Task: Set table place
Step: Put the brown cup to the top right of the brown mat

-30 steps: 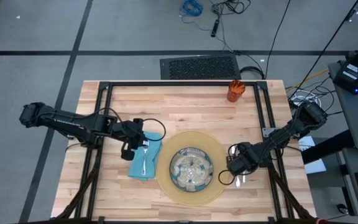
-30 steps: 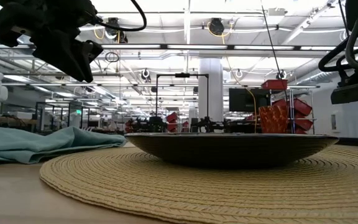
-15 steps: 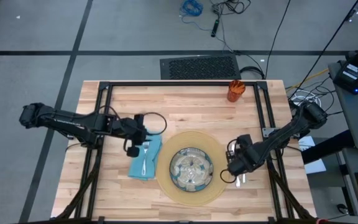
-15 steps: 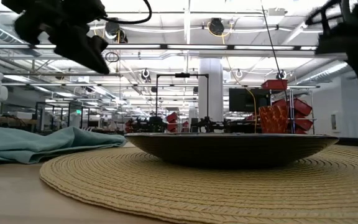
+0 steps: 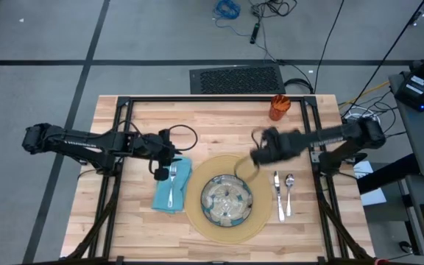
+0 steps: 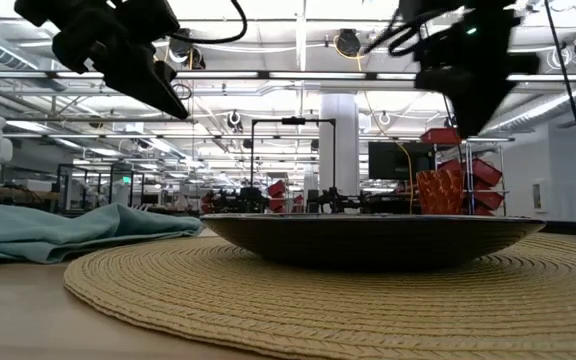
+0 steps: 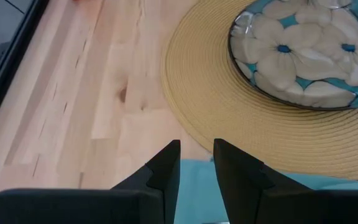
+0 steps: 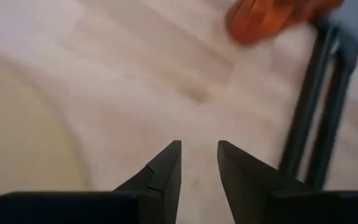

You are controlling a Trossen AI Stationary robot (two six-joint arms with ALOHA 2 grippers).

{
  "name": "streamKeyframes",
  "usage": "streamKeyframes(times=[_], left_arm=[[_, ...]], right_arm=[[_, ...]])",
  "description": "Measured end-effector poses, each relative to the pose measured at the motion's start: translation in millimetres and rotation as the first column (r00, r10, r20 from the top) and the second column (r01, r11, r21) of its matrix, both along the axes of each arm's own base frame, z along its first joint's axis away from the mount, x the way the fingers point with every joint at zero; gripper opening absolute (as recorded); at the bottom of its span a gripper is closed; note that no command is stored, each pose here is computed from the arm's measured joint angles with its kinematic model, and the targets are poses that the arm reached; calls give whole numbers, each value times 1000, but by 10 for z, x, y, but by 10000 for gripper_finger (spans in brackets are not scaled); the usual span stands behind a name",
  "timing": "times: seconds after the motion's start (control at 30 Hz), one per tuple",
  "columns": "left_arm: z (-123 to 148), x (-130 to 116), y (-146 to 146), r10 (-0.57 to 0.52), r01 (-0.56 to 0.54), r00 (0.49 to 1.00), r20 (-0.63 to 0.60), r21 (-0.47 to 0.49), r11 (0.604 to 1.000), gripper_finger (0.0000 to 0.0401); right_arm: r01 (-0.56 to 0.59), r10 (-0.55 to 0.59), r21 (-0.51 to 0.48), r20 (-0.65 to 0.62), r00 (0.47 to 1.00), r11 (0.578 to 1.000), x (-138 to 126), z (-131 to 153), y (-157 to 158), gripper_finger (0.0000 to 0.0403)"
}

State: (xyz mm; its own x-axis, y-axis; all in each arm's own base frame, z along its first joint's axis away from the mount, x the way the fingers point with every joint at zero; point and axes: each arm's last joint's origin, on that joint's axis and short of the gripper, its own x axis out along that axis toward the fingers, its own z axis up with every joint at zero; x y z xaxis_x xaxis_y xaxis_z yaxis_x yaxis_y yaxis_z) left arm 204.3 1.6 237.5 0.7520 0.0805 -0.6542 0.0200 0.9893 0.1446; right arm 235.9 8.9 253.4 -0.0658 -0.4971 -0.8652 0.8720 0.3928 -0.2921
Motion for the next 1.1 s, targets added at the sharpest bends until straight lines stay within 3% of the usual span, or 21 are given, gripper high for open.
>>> streamKeyframes(times=[0.27,0.47,0.83,1.1], left_arm=[[-25,-23,11,12,-12,999,-35,-8,1000,83],[-35,-32,10,28,-29,999,-46,-25,999,83],[-41,-37,10,29,-30,998,-54,-26,999,83],[-40,-37,11,46,-48,998,-52,-45,998,83]], right_arm=[[-105,106,18,-70,992,994,50,279,-973,96],[-163,162,121,18,987,979,-65,363,-1493,96],[-276,287,263,-6,958,925,-127,172,-1834,96],[-255,292,299,-86,953,920,-181,15,-2046,96]])
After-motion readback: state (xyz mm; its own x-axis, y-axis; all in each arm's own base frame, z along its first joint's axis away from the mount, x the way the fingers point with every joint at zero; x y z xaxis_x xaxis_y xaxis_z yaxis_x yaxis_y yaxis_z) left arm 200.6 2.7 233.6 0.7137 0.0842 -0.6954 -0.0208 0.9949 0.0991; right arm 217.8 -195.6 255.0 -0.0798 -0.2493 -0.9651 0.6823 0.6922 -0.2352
